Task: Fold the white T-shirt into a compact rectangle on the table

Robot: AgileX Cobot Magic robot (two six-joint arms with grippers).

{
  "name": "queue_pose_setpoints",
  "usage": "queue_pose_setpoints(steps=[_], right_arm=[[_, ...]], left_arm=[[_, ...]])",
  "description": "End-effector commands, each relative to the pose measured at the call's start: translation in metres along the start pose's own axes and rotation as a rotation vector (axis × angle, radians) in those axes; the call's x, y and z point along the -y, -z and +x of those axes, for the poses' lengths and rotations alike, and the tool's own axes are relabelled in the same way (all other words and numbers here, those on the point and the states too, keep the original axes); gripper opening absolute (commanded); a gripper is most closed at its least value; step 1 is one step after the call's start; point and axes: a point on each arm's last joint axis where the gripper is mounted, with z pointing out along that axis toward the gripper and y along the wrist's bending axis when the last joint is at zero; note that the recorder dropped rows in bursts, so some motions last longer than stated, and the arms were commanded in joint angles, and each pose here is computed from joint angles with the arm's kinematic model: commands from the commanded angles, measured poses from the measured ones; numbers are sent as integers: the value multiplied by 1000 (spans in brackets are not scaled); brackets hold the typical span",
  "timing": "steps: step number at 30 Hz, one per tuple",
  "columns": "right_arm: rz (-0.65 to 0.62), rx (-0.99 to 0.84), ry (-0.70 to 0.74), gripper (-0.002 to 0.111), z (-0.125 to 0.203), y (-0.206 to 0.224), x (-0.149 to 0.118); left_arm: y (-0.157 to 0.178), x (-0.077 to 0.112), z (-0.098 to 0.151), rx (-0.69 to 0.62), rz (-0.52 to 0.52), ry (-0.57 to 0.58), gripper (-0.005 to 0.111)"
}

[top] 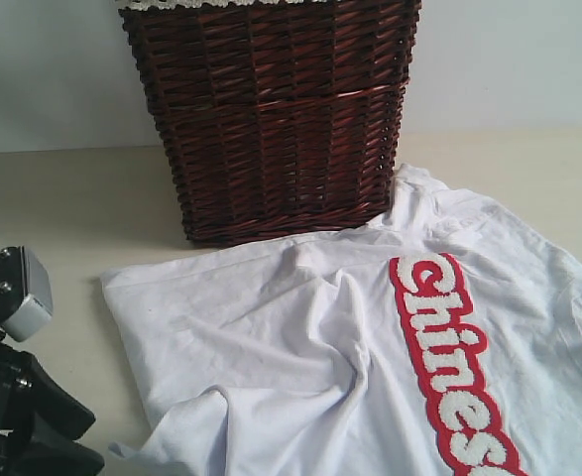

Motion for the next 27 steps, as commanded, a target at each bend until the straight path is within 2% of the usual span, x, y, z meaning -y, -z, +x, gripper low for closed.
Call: queue_pose_setpoints(steps=[1,6,12,21,24,27], right_arm=[[-8,6,6,0,0,0,1],[-8,6,6,0,0,0,1],[-8,6,6,0,0,0,1],[-8,6,6,0,0,0,1],[-8,6,6,0,0,0,1],[-8,6,6,0,0,0,1]], left_arm=[[-6,-1,2,17,8,-55,56],[-14,-7,4,-5,16,-85,51],[-23,-10,7,-12,55,-111,51],[-40,-7,3,13,115,-207,50],[-43,-8,2,24,120,-199,49],[-44,-9,3,17,124,-203,39]])
